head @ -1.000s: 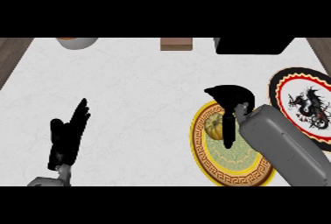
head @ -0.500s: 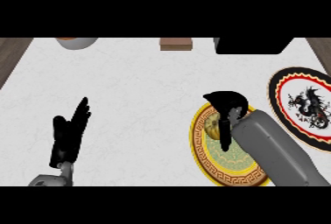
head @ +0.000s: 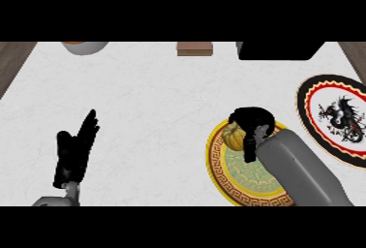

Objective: Pick the squash from the plate and place it in the plate

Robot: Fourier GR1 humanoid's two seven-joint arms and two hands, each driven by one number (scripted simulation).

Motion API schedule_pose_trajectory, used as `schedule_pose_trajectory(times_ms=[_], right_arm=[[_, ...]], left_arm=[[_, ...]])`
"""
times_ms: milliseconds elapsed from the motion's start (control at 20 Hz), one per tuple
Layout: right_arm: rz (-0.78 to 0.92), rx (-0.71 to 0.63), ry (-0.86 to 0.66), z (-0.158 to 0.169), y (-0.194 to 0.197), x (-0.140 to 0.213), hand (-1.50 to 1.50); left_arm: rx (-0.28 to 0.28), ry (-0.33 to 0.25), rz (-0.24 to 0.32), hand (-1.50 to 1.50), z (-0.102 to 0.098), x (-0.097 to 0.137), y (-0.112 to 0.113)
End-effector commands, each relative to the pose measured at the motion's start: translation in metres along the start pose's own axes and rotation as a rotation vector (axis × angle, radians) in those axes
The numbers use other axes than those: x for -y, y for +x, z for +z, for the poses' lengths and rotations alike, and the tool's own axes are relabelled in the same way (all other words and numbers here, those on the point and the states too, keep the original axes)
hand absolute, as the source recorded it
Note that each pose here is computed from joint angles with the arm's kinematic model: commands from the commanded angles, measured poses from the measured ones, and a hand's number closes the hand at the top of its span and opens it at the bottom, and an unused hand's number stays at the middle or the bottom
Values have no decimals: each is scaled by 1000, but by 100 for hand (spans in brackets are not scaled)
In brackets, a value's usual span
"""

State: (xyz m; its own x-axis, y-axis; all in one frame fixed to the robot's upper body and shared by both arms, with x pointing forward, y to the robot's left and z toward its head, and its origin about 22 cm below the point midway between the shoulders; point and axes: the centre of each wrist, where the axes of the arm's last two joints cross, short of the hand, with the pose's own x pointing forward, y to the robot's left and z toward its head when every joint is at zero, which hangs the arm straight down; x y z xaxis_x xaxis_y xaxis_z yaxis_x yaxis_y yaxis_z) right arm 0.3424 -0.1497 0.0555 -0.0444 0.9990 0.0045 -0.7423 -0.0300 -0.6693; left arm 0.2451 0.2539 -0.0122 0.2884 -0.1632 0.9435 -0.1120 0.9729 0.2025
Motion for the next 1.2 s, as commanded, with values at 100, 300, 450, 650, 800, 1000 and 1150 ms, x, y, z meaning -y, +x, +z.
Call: schedule_pose_trajectory(times_ms=[100,300,450,650,800,1000,1150], right_arm=[[77,49,-41,-8,7,-7,150],[82,61,-89,-10,-10,-5,150],[53,58,-207,0,-34,1,150],[-231,109,-448,-2,-66,-18,150],[-350,83,-616,0,-107,-12,150],[-346,44,-813,13,-111,-4,150],[-354,55,-913,22,-124,8,150]], left_arm=[[2,1,-8,0,3,-5,13],[4,-7,6,0,-10,0,0],[13,14,7,0,-2,13,5],[7,8,7,0,1,-3,2],[6,8,18,0,-2,-6,-2],[-2,11,11,0,-1,-23,9],[8,-2,27,0,-4,-3,12]])
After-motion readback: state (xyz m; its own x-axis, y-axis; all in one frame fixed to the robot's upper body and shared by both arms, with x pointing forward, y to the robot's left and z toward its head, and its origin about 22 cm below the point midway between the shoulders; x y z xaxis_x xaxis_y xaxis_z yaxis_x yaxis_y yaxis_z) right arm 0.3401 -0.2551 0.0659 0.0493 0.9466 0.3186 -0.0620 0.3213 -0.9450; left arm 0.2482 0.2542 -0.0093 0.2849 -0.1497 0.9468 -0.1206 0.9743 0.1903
